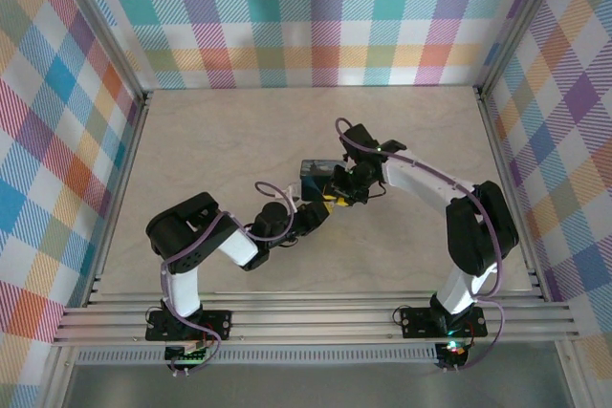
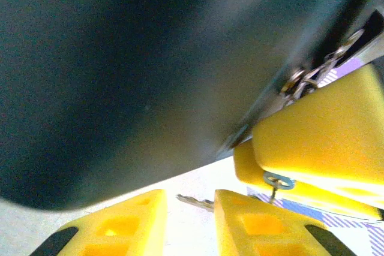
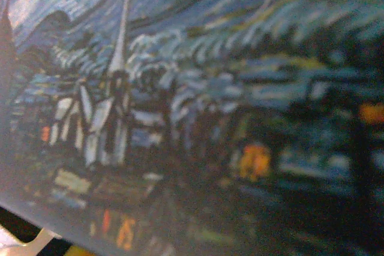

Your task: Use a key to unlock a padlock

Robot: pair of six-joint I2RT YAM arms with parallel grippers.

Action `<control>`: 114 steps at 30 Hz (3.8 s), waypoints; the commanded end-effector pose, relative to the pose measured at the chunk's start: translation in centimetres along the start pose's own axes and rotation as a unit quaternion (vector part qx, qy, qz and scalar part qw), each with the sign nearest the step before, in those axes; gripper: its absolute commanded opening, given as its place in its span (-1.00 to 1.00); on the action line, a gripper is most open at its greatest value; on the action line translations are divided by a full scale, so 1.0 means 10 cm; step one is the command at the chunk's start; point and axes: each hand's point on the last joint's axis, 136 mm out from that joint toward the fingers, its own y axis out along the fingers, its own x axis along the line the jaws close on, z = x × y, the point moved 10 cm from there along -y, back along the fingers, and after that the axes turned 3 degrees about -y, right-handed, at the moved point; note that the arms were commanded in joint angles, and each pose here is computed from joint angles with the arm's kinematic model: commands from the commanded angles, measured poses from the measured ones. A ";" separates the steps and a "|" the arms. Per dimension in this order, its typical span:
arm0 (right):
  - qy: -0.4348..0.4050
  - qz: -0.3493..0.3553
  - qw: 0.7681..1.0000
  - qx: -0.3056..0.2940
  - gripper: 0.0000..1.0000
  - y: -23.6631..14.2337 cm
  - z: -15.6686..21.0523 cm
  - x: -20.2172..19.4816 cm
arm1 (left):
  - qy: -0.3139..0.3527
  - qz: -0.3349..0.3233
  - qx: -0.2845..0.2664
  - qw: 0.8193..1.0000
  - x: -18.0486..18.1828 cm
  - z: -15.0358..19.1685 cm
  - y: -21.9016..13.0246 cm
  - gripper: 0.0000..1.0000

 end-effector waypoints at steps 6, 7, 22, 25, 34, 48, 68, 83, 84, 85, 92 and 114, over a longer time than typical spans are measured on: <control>0.012 -0.011 1.000 0.013 -1.00 0.00 -0.04 0.02 | 0.015 0.052 -0.016 0.998 -0.21 0.00 -0.13 -0.36; 0.012 -0.011 1.000 0.014 -1.00 0.01 -0.04 0.02 | 0.022 0.060 -0.011 0.998 -0.26 0.01 -0.12 -0.36; 0.015 -0.022 0.999 0.019 -1.00 0.03 -0.04 -0.01 | 0.032 0.081 -0.015 0.996 -0.39 0.00 -0.08 -0.36; 0.020 -0.029 0.999 0.021 -1.00 0.04 -0.04 0.00 | 0.033 0.087 -0.004 0.996 -0.41 0.00 -0.03 -0.44; 0.021 -0.038 0.999 0.024 -1.00 0.01 -0.02 0.01 | 0.047 0.092 -0.005 0.995 -0.43 -0.01 0.04 -0.71; 0.024 -0.043 0.998 0.033 -1.00 0.01 0.01 0.00 | 0.054 0.082 -0.017 0.995 -0.39 -0.05 -0.02 -0.60; 0.042 -0.047 0.996 0.060 -0.27 -0.06 0.15 -0.06 | 0.369 -0.093 0.055 0.923 -0.55 0.20 -0.02 -1.00; 0.044 -0.024 0.995 0.083 -0.20 0.00 0.19 -0.14 | 0.479 -0.142 0.063 0.864 -0.63 0.40 -0.10 -1.00; 0.044 -0.024 0.995 0.082 -0.11 0.00 0.20 -0.14 | 0.465 -0.135 0.065 0.872 -0.63 0.38 -0.11 -1.00; 0.043 -0.026 0.996 0.077 -0.06 -0.02 0.20 -0.14 | 0.452 -0.131 0.066 0.880 -0.61 0.36 -0.11 -1.00; 0.041 -0.032 0.996 0.069 0.03 -0.03 0.20 -0.14 | 0.418 -0.122 0.063 0.898 -0.53 0.33 -0.11 -1.00; 0.072 -0.019 0.995 0.063 0.18 -0.06 0.39 -0.33 | 0.471 -0.148 0.081 0.866 -0.50 0.40 -0.11 -1.00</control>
